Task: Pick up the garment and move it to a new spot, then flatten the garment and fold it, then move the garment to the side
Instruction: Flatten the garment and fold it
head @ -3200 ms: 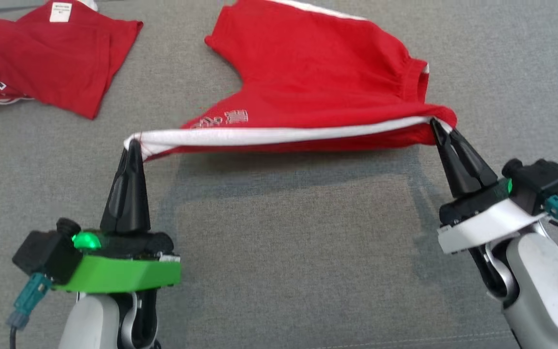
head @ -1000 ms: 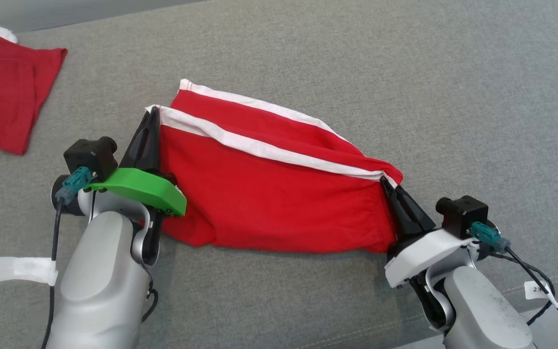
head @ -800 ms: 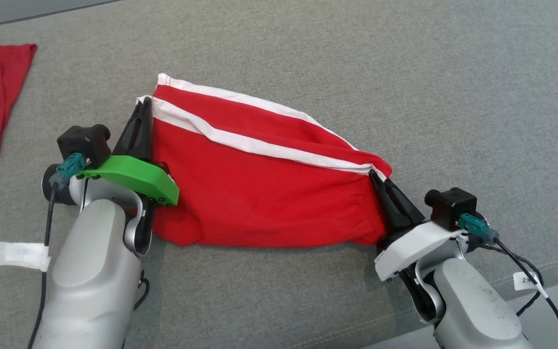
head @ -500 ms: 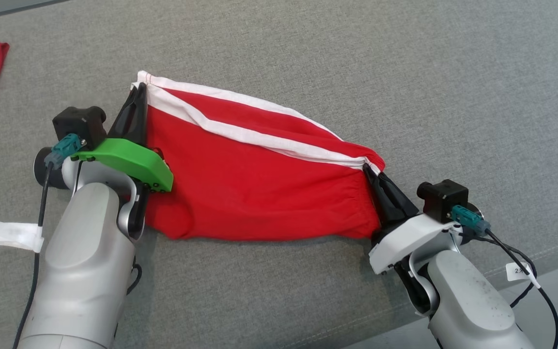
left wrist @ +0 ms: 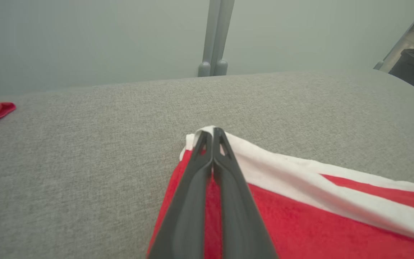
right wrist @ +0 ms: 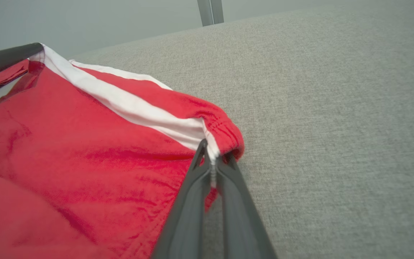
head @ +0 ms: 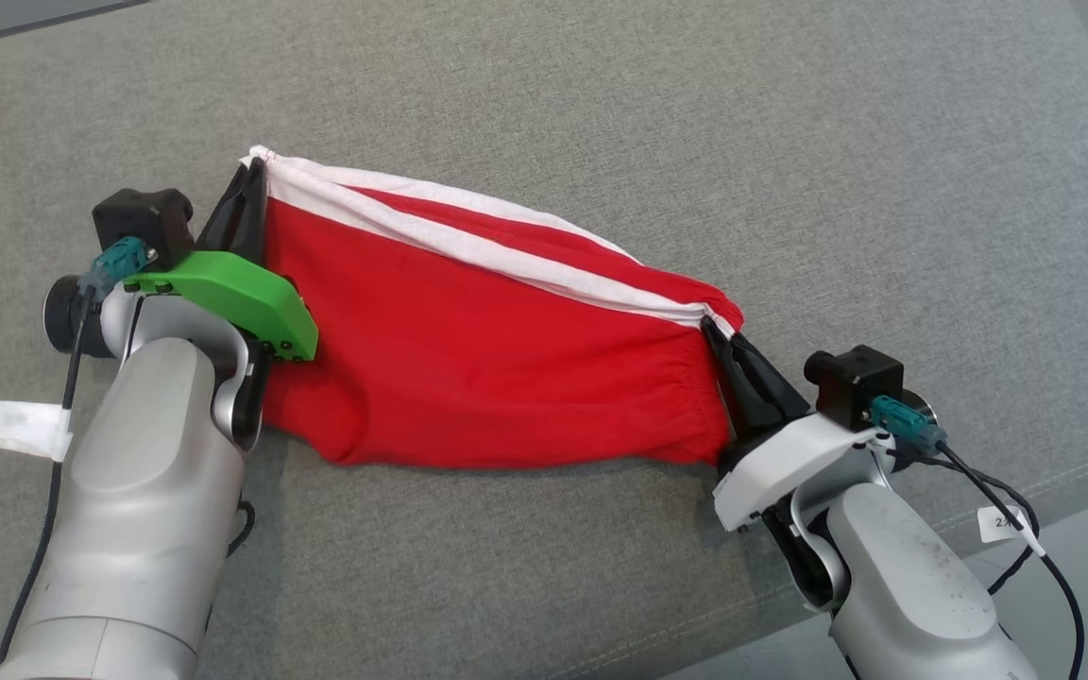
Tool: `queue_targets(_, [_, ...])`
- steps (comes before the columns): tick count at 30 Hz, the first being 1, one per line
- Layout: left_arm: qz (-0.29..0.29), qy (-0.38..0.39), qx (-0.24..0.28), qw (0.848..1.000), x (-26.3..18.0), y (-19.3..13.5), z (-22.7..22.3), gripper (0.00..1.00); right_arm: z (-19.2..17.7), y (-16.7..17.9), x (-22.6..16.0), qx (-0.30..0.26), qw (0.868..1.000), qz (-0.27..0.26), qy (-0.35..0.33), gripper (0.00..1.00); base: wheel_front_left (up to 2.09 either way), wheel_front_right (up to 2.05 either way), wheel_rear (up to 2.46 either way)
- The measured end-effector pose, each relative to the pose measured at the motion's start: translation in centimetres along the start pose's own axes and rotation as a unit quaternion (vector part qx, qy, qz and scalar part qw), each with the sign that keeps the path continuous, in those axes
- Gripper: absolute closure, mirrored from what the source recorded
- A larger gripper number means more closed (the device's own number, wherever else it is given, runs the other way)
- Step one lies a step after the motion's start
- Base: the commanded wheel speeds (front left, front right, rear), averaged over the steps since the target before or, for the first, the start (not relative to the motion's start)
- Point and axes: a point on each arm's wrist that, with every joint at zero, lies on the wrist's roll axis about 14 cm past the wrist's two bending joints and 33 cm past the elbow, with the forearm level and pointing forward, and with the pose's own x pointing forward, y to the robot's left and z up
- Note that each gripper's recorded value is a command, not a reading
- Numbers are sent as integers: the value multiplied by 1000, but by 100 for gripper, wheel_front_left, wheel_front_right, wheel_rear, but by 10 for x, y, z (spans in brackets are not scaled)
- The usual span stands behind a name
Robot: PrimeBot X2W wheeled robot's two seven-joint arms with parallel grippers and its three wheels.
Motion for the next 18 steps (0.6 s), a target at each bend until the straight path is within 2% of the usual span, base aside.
queue_targets(1, [-1, 3, 3, 1000, 1, -1, 0, 100, 1, 0, 0, 0, 1000, -1, -1, 6, 0, 0, 0])
queue_targets(2, [-3, 6, 6, 1000, 3, -2, -1, 100, 2, -1, -1, 0, 1000, -1, -3, 0, 0, 0, 0])
queue_targets(6, [-8, 26, 17, 999, 5, -5, -8, 100, 4, -2, -2, 1, 1000, -4, -6, 0, 0, 0, 0])
queue_targets(8, [-9, 33, 20, 999, 6, -6, -11, 62, 6, -3, -2, 1, 1000, -5, -9, 0, 0, 0, 0])
queue_targets(9, [-9, 33, 19, 999, 7, -6, -10, 11, 8, -4, -2, 1, 1000, -6, -11, 0, 0, 0, 0])
queue_targets(10, [-9, 31, 19, 999, 8, -6, -7, 0, 9, -4, -2, 0, 1000, -7, -13, 0, 0, 0, 0])
queue_targets(18, [-4, 8, 18, 1000, 6, -2, 13, 0, 21, -10, -9, -10, 999, -18, -35, 0, 0, 0, 0])
